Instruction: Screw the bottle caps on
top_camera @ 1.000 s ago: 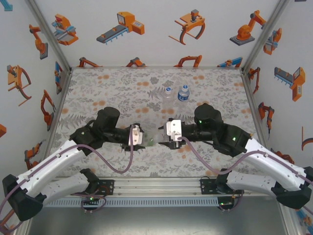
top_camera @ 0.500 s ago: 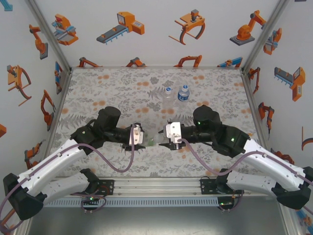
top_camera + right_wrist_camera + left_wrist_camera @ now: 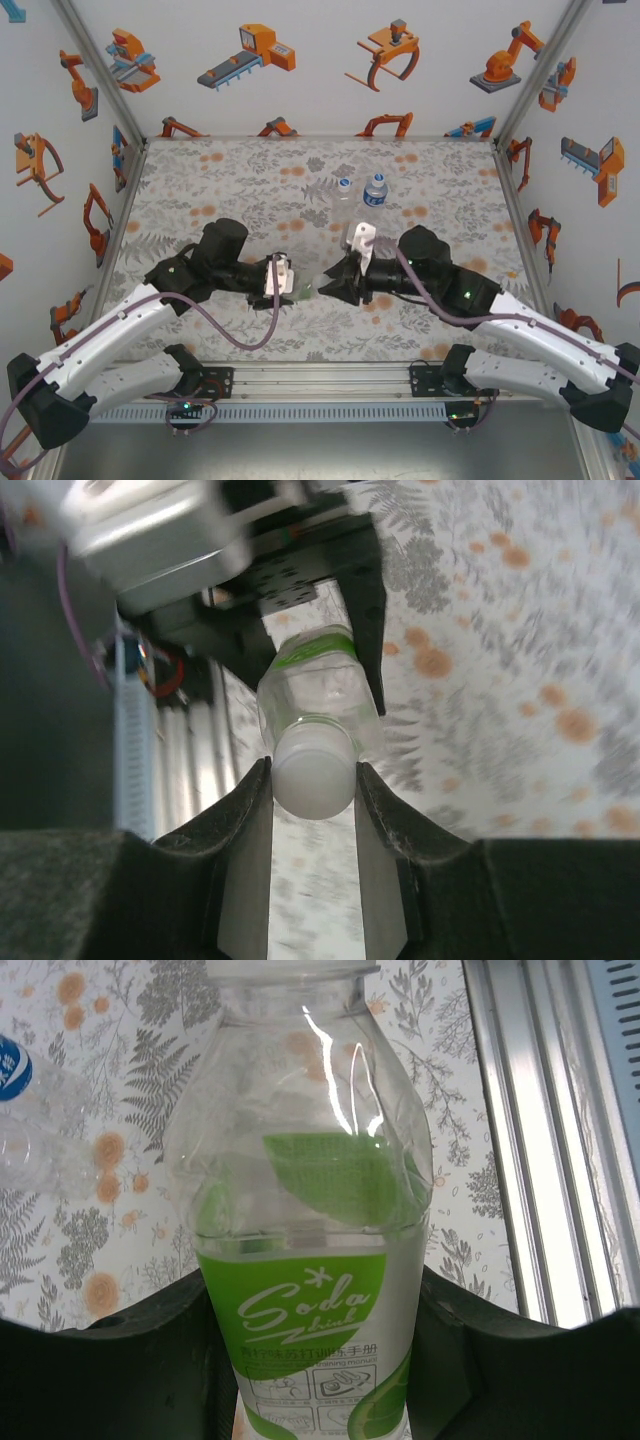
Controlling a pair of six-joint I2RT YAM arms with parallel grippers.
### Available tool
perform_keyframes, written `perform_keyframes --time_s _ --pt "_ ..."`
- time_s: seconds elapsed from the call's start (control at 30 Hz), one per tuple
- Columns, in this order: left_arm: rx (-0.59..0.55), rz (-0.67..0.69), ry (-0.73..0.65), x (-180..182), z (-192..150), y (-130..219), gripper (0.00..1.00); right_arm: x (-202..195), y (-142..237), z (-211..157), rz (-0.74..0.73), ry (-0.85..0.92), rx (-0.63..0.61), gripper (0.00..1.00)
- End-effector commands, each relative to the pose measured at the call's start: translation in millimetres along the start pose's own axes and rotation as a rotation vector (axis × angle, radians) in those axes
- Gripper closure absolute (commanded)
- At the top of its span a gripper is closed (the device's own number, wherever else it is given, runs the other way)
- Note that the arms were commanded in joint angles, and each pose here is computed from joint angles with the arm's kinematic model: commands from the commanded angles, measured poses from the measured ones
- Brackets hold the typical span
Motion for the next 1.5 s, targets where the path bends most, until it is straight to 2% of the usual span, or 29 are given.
perform_keyframes --time_s 0.0,0.13,0.23,0.3,0.43,0.5,0.6,0.63,0.73,0.83,0.97,1.17,1.3,1.47 --pt "-0.074 0.027 -0.048 10 19 4 1.00 -26 -5 4 -0.240 -0.639 -0.193 1.00" --pt "-0.069 0.041 -0.034 13 18 2 1.00 -40 -4 -12 -0.349 -1.033 -0.283 1.00" --pt "-0.063 0.050 -0.026 15 18 1 1.00 -46 -1 -23 -0.434 -1.198 -0.306 1.00" --pt "-0.063 0.052 -0.023 16 19 1 1.00 -47 2 -25 -0.469 -1.219 -0.296 1.00" --pt "-0.062 0.052 -0.027 14 18 2 1.00 -45 -1 -21 -0.438 -1.181 -0.287 1.00" --pt "-0.064 0.053 -0.028 14 18 2 1.00 -43 0 -14 -0.420 -1.141 -0.287 0.93" --pt "-0.062 0.050 -0.029 14 17 2 1.00 -38 5 -1 -0.403 -0.946 -0.270 0.68" --pt "-0.062 0.049 -0.031 14 18 2 1.00 -35 8 4 -0.391 -0.854 -0.257 0.63" --pt "-0.053 0.037 -0.030 13 16 1 1.00 -24 18 18 -0.345 -0.576 -0.199 0.51" --pt "-0.045 0.027 -0.030 12 16 1 1.00 -12 23 27 -0.270 -0.277 -0.111 0.46" --pt "-0.039 0.009 -0.037 10 14 1 1.00 5 29 35 -0.136 0.094 -0.026 0.45" --pt "-0.066 -0.031 -0.056 5 14 0 1.00 20 25 27 0.085 0.508 0.063 0.45" --pt "-0.068 -0.043 -0.055 4 13 -1 1.00 26 19 27 0.199 0.590 0.087 0.45" --pt "-0.070 -0.041 -0.061 3 14 0 1.00 21 11 17 0.181 0.593 0.091 0.47"
Point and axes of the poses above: each hand's point on the last joint's axis, 136 mm out from that joint toward the fingers, its own y axis back along the fingers, its own x axis along the line the jaws close on, z = x × y, the point moved 9 cm from there along y, back along the fingers, and after that the axes turned 6 degrees about -y, right-handed, at the moved point
